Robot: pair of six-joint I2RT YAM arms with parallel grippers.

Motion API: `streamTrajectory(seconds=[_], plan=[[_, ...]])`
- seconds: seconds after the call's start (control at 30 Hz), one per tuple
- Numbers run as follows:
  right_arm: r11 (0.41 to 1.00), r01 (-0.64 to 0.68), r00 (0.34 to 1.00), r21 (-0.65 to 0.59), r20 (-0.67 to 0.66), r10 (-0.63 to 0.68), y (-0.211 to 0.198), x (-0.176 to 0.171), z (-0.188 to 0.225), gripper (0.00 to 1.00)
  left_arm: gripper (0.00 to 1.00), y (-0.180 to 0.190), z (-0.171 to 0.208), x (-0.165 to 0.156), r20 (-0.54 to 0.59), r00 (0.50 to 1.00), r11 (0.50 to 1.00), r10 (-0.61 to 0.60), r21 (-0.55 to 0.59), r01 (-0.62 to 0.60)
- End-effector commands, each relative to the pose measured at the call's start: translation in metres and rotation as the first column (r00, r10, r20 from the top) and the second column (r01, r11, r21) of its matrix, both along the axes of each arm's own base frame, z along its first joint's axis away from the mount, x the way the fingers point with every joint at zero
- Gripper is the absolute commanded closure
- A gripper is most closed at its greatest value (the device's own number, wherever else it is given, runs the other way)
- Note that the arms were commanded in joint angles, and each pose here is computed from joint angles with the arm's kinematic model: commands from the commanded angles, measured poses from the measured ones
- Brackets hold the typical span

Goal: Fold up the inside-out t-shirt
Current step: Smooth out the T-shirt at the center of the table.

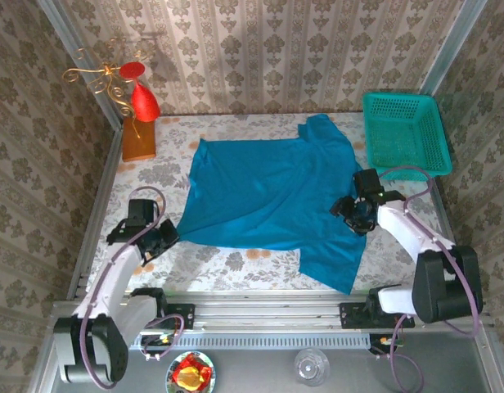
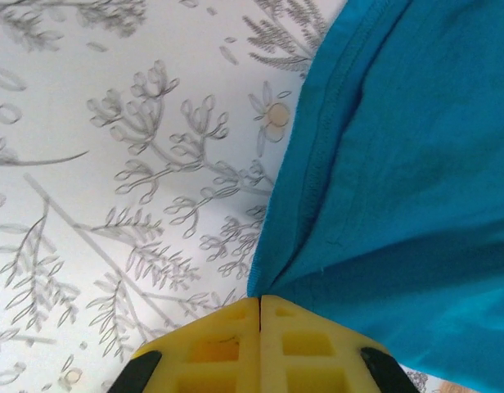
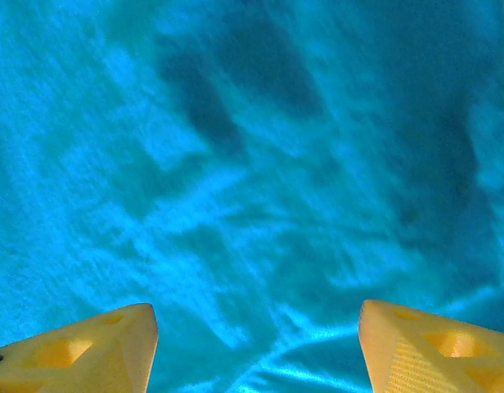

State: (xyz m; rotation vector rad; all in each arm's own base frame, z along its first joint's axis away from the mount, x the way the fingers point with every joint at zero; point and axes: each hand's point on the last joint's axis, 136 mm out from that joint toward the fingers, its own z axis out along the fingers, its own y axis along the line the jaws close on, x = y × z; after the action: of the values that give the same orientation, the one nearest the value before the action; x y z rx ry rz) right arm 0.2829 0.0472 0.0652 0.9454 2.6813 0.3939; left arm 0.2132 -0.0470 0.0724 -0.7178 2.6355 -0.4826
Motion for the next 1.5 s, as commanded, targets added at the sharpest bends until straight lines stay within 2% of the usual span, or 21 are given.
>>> streamTrajectory(seconds=[0.0, 0.13, 0.17, 0.23, 0.37, 0.5, 0.6, 0.67, 0.77, 0.9, 1.03, 1.13, 1.33, 1.47], plan=[[0.998, -0.052, 0.998, 0.025, 0.029, 0.052, 0.002, 0.016, 0.003, 0.33, 0.97, 0.012, -0.011, -0.023, -0.053, 0.991, 0.993, 0.121, 0.019, -0.12], [0.998, -0.052, 0.999, 0.038, 0.019, 0.051, 0.0, 0.023, -0.01, 0.33, 1.0, 0.009, -0.018, -0.031, -0.046, 0.987, 0.987, 0.157, -0.023, -0.158], [0.998, -0.052, 0.999, 0.042, 0.017, 0.051, -0.001, 0.024, -0.011, 0.33, 0.96, 0.009, -0.018, -0.031, -0.041, 0.987, 0.987, 0.155, -0.026, -0.156], [0.998, -0.056, 0.998, 0.043, 0.012, 0.055, -0.002, 0.025, -0.013, 0.33, 0.79, 0.01, -0.012, -0.027, -0.024, 0.99, 0.99, 0.141, -0.01, -0.141], [0.995, -0.08, 0.997, 0.055, 0.004, 0.08, -0.001, 0.027, -0.016, 0.33, 0.75, 0.013, 0.013, -0.007, 0.03, 0.997, 0.996, 0.065, 0.051, -0.067], [0.99, -0.113, 0.994, 0.082, -0.003, 0.113, 0.004, 0.028, -0.02, 0.33, 0.7, -0.002, 0.028, 0.026, 0.06, 0.996, 0.997, -0.066, 0.037, 0.064], [0.982, -0.144, 0.989, 0.125, 0.003, 0.145, 0.012, 0.029, -0.024, 0.33, 0.7, -0.025, 0.027, 0.057, 0.06, 0.98, 0.981, -0.191, -0.023, 0.192], [0.977, -0.151, 0.988, 0.151, -0.001, 0.153, 0.016, 0.029, -0.028, 0.33, 0.73, -0.052, 0.026, 0.08, 0.084, 0.957, 0.951, -0.277, -0.122, 0.285], [0.978, -0.134, 0.99, 0.16, -0.027, 0.14, 0.013, 0.026, -0.036, 0.33, 0.74, -0.078, 0.013, 0.103, 0.1, 0.942, 0.916, -0.321, -0.222, 0.335], [0.991, -0.049, 0.994, 0.126, -0.087, 0.06, -0.008, 0.018, -0.051, 0.33, 0.76, -0.081, -0.028, 0.11, -0.014, 0.947, 0.924, -0.32, -0.228, 0.308], [0.995, 0.069, 0.988, 0.075, -0.142, -0.058, -0.039, 0.006, -0.06, 0.33, 0.78, -0.06, -0.065, 0.105, -0.134, 0.954, 0.954, -0.269, -0.171, 0.245], [0.99, 0.123, 0.982, 0.074, -0.155, -0.111, -0.055, 0.0, -0.063, 0.33, 0.79, -0.042, -0.076, 0.1, -0.16, 0.962, 0.97, -0.22, -0.141, 0.198], [0.989, 0.069, 0.992, 0.133, -0.118, -0.053, -0.047, 0.003, -0.054, 0.35, 0.79, -0.037, -0.066, 0.101, -0.145, 0.961, 0.967, -0.235, -0.136, 0.216], [0.99, 0.043, 0.996, 0.136, -0.081, -0.032, -0.044, 0.002, -0.041, 0.35, 0.76, -0.048, -0.026, 0.121, -0.008, 0.966, 0.954, -0.259, -0.16, 0.255]])
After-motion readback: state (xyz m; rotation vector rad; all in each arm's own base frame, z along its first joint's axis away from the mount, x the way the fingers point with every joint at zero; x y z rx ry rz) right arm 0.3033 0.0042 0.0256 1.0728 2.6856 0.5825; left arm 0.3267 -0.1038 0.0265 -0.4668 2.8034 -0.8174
